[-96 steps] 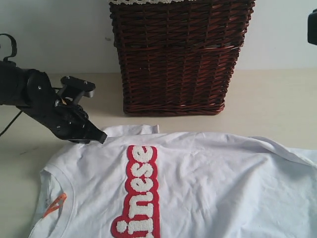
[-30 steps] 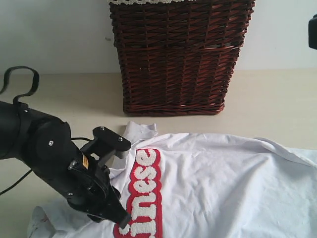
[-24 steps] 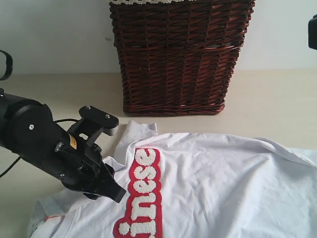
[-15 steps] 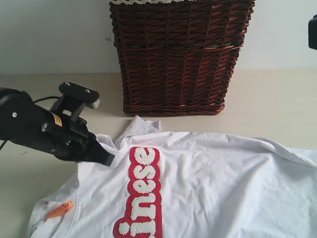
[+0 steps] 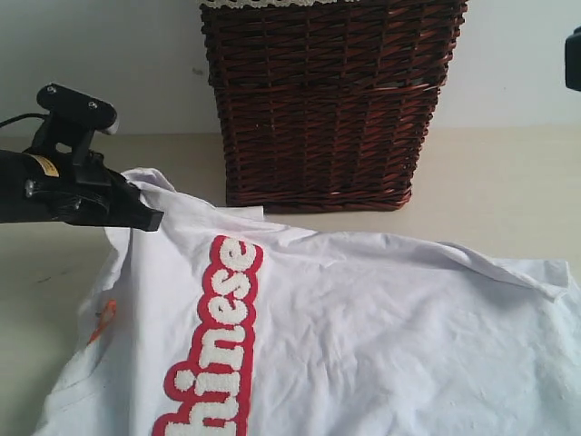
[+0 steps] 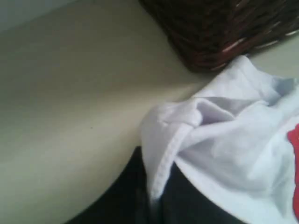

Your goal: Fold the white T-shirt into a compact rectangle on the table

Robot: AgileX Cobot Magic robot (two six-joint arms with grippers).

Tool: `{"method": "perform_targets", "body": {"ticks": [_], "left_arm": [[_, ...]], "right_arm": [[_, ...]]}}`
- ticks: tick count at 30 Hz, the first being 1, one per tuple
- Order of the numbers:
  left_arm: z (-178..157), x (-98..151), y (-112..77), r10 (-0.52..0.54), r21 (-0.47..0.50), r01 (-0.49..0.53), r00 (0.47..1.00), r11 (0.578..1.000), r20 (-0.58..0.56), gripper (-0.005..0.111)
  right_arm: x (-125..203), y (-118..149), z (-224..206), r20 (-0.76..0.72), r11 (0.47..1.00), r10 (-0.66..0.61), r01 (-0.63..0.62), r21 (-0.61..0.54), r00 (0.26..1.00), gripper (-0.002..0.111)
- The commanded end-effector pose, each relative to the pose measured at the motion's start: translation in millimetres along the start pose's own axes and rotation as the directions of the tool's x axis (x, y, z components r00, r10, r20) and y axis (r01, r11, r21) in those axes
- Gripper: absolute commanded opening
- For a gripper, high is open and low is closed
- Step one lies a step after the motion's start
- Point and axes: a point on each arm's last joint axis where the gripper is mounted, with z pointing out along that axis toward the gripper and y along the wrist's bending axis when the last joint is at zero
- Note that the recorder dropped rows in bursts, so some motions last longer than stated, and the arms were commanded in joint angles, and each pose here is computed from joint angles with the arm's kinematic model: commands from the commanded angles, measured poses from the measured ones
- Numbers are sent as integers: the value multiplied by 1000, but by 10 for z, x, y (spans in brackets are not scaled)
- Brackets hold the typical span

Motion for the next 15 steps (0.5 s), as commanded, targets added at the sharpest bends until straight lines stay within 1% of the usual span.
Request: {"method": "perform_targets", "body": {"ticks": [1, 3, 5, 7, 9, 12, 13, 15], "left_arm": [[-33, -93, 118, -6, -42, 9, 997, 999, 71, 14], [-40, -114, 248, -72, -72, 78, 994, 994, 80, 27], [-56, -125, 435, -128, -114, 139, 987, 984, 94, 37], [-81, -137, 626, -202, -155, 219, 972, 963, 119, 40], [-102, -134, 748, -281, -171, 298, 952, 939, 120, 41], [-105, -146, 746, -352, -146, 359, 933, 922, 75, 42], [-103, -155, 719, -366, -130, 370, 929, 920, 52, 42], [-102, -185, 597, -359, -78, 357, 933, 931, -24, 41]], "right_arm": [[14, -9, 15, -8, 1000, -6, 6, 9, 1000, 0], [21, -8, 40, -21, 1000, -6, 7, 8, 1000, 0], [25, -7, 80, -34, 1000, -7, 7, 7, 999, 0], [30, -6, 126, -50, 1000, -7, 7, 5, 999, 0], [39, -4, 183, -72, 1000, -5, 5, 3, 997, 0], [48, -2, 240, -92, 1000, 3, -3, 2, 996, 0], [48, -2, 240, -92, 1000, 3, -3, 2, 996, 0], [48, -2, 240, -92, 1000, 3, -3, 2, 996, 0]]}}
